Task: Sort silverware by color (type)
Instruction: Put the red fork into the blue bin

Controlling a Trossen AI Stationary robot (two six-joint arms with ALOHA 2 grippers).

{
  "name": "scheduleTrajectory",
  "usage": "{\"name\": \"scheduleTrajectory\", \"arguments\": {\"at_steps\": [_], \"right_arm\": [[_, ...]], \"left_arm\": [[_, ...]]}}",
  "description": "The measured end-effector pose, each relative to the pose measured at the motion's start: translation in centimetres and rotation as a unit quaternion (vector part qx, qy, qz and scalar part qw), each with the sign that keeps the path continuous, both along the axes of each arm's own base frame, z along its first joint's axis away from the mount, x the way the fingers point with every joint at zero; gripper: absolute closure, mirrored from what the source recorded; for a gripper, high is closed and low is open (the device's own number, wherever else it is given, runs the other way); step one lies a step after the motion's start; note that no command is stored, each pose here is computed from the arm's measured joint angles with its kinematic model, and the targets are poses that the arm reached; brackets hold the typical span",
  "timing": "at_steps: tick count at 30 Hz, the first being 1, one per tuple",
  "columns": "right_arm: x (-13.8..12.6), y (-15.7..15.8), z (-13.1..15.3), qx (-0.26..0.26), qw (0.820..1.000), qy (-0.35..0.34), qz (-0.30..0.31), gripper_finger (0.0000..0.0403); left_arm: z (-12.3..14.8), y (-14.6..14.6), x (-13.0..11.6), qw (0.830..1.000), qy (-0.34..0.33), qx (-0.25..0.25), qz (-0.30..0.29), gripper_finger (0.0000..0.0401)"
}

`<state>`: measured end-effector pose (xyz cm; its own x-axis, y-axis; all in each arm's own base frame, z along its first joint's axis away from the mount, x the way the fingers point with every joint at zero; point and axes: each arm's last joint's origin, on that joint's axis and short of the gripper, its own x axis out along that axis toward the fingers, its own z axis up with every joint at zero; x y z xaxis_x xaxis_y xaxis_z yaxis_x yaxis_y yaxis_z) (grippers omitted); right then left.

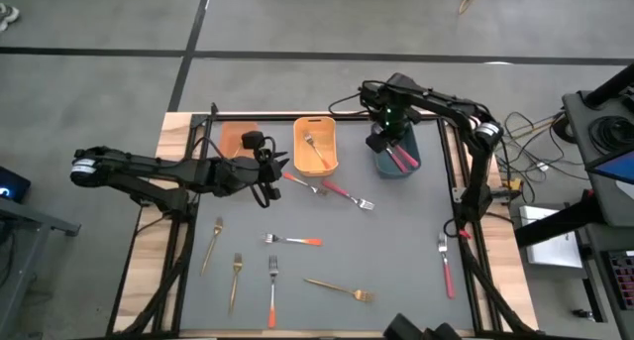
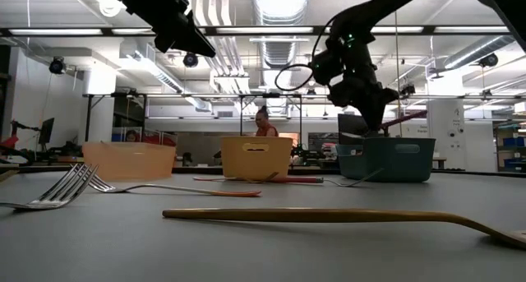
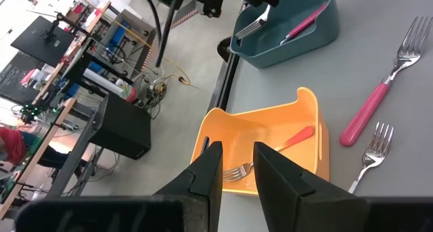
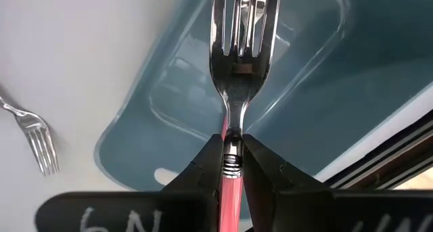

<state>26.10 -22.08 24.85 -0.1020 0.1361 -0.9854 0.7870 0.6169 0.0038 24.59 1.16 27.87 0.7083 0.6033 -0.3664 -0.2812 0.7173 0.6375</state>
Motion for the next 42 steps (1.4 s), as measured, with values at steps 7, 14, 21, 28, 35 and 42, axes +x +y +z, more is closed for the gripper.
{"name": "scheduleTrajectory", "arguments": {"at_steps": [7, 14, 21, 28, 35, 42], "right_arm": [[-0.8, -1.0, -0.6, 0.025, 1.000, -0.009, -0.012, 0.0378], [-1.4, -1.8, -0.8, 0.023, 0.999, -0.014, -0.027, 0.0378], [-1.1, -1.9, -1.4, 0.019, 0.999, -0.029, -0.027, 0.0378], [-1.2, -1.8, -2.4, 0.019, 0.999, -0.031, -0.030, 0.0378], [-1.3, -1.6, -3.9, 0.018, 0.999, -0.031, -0.033, 0.0378], [-1.2, -1.8, -4.9, 0.003, 0.998, -0.047, -0.031, 0.0378]], "left_arm": [[0.0, 0.0, 0.0, 1.000, 0.000, 0.000, 0.000, 0.0335], [0.0, 0.0, 0.0, 1.000, 0.000, 0.000, 0.000, 0.0335], [0.0, 0.1, 0.0, 1.000, 0.000, 0.000, 0.001, 0.0335], [0.0, 0.1, 0.0, 1.000, 0.000, 0.000, 0.001, 0.0335], [0.0, 0.1, 0.0, 1.000, 0.000, 0.000, 0.001, 0.0335], [0.0, 0.1, 0.0, 1.000, 0.000, 0.000, 0.002, 0.0335]]}}
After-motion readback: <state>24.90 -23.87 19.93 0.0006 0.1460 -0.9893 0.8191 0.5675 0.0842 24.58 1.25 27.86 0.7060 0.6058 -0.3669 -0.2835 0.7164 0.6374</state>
